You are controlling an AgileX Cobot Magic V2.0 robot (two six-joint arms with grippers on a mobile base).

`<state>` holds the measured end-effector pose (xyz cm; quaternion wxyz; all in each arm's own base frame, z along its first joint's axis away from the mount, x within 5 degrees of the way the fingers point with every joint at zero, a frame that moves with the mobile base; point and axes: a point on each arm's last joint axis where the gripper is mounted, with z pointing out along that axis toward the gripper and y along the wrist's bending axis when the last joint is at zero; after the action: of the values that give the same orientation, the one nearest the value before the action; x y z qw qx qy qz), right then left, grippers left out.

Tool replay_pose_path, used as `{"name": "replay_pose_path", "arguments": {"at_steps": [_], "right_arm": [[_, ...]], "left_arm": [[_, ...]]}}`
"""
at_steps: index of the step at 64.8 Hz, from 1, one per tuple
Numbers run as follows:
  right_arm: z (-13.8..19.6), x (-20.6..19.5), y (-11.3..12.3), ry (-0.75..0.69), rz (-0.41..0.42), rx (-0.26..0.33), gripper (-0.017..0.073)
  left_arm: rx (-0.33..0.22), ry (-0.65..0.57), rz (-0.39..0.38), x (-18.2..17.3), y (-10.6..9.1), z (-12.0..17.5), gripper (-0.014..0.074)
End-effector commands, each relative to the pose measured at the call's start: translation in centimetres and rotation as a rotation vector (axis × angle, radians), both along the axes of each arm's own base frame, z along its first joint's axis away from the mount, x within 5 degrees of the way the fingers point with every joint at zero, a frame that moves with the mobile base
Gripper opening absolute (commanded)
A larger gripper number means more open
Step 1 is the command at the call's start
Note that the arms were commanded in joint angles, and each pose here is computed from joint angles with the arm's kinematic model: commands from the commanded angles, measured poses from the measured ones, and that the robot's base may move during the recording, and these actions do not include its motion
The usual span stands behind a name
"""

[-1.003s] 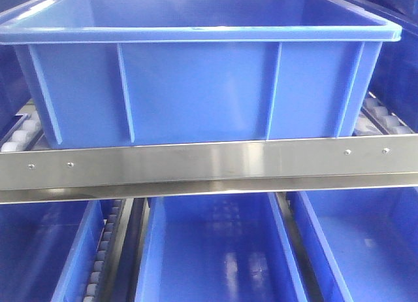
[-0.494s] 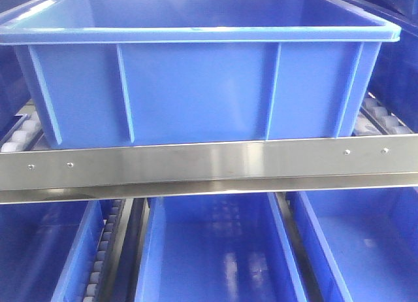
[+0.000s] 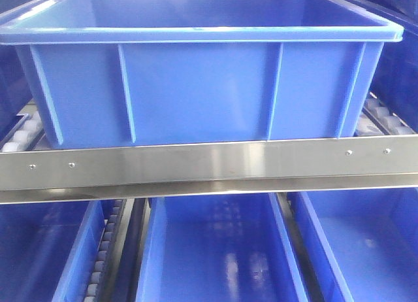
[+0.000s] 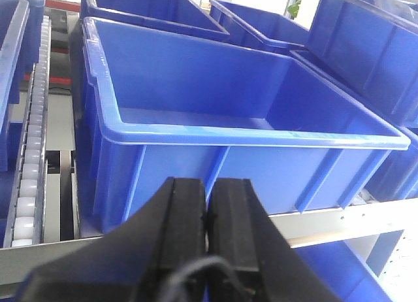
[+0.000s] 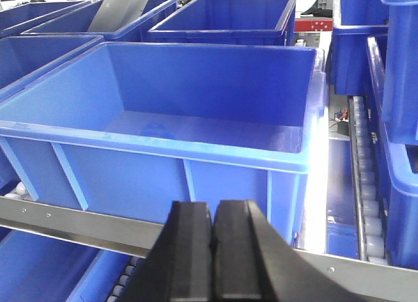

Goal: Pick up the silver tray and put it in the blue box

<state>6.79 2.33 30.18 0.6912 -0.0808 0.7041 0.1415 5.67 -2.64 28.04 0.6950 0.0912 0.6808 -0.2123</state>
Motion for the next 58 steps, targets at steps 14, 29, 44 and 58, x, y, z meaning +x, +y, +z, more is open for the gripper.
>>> {"name": "replay_pose_path", "arguments": {"at_steps": [14,29,44,58], "right_arm": [[-1.7,-0.2,-1.0,-0.114,-0.133,-0.154,0.0049],[-5.4,-1.4,-2.3,-0.188,-0.321,-0.111,0.0049],[-8.3,-1.5,-2.3,-0.204,-0.32,-0.054,0.0049],[-8.2,-1.5,-2.3,-0.221,-0.319,-0.053,0.0049]], "left_arm": [[-0.042,-0.088,0.004,-0.1,0.1,1.6,-0.0013],[-0.042,-0.088,0.004,-0.1,0.1,1.6,-0.0013],[-0.042,-0.088,0.004,-0.1,0.1,1.6,-0.0013],[-0.042,-0.088,0.004,-0.1,0.1,1.6,-0.0013]]}}
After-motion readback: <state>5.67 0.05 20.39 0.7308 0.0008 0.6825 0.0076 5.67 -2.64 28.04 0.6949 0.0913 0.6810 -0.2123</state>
